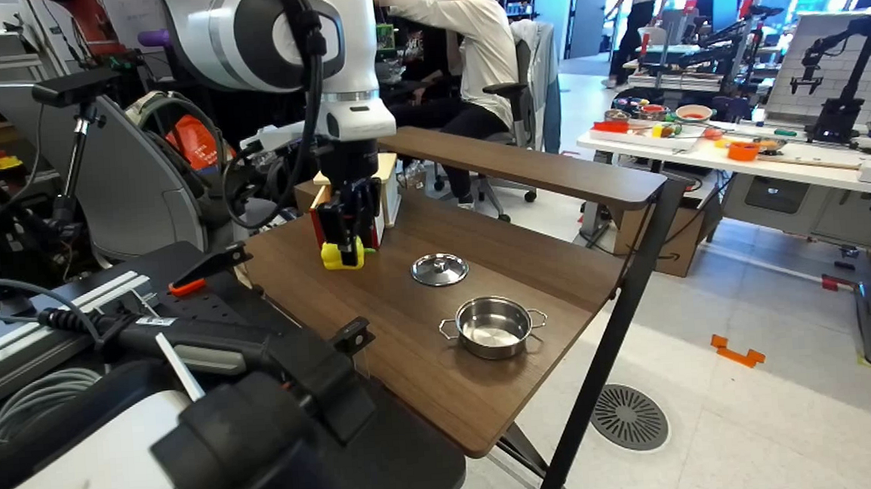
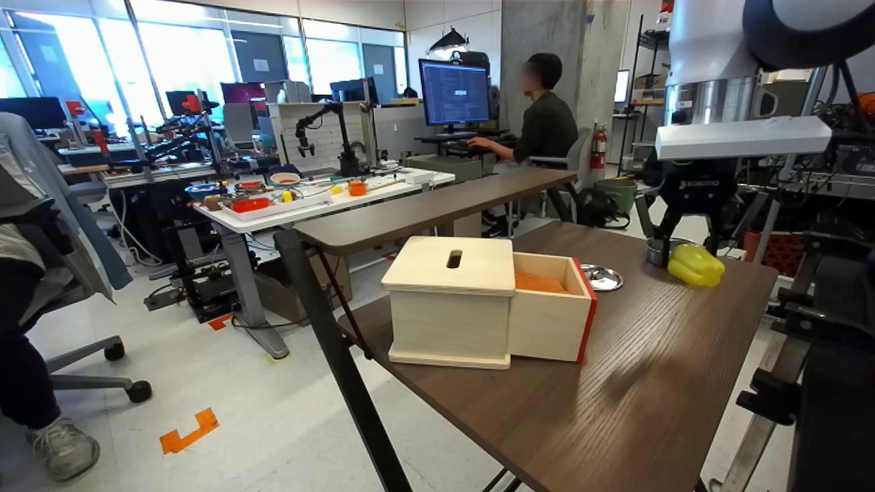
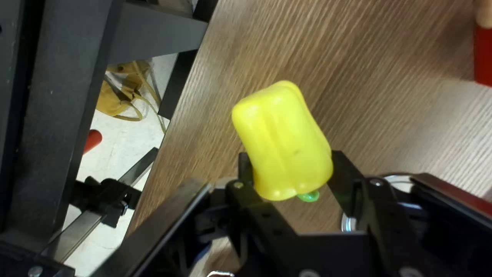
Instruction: Move the yellow pepper to the front left
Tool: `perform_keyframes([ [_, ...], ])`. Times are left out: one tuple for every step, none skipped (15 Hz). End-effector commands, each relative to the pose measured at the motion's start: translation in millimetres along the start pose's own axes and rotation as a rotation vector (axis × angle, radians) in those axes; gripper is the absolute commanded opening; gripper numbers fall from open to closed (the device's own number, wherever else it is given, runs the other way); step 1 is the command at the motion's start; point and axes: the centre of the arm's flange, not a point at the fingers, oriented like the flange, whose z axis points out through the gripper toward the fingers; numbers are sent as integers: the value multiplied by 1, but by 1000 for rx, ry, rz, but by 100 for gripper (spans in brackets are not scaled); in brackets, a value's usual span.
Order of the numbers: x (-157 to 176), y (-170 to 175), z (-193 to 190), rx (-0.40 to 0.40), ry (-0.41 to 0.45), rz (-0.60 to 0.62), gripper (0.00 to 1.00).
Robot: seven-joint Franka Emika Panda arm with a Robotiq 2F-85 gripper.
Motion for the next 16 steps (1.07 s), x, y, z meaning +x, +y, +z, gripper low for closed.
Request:
perform_keyframes([
  [-19, -2, 15, 52, -19, -8, 27],
  [-20, -3, 19, 62, -25, -8, 27],
  [-21, -4, 21, 66, -30, -6, 27],
  [-20, -4, 24, 72, -31, -5, 27],
  [-19, -4, 26, 75, -25, -5, 27],
  [-17, -5, 30, 81, -20, -5, 27],
  [-13, -7, 32, 79, -19, -1, 27],
  [-10, -10, 35, 87, -15, 2, 27],
  [-7, -13, 39, 91, -17, 4, 27],
  [-5, -15, 42, 98, -16, 2, 27],
  [-3, -18, 47, 101, -24, -1, 27],
  [-1, -20, 51, 101, -29, -2, 27],
  [1, -23, 57, 103, -29, -3, 27],
  [2, -24, 61, 103, -32, -4, 27],
  [5, -26, 65, 102, -35, -4, 27],
  [6, -27, 68, 100, -34, -7, 27],
])
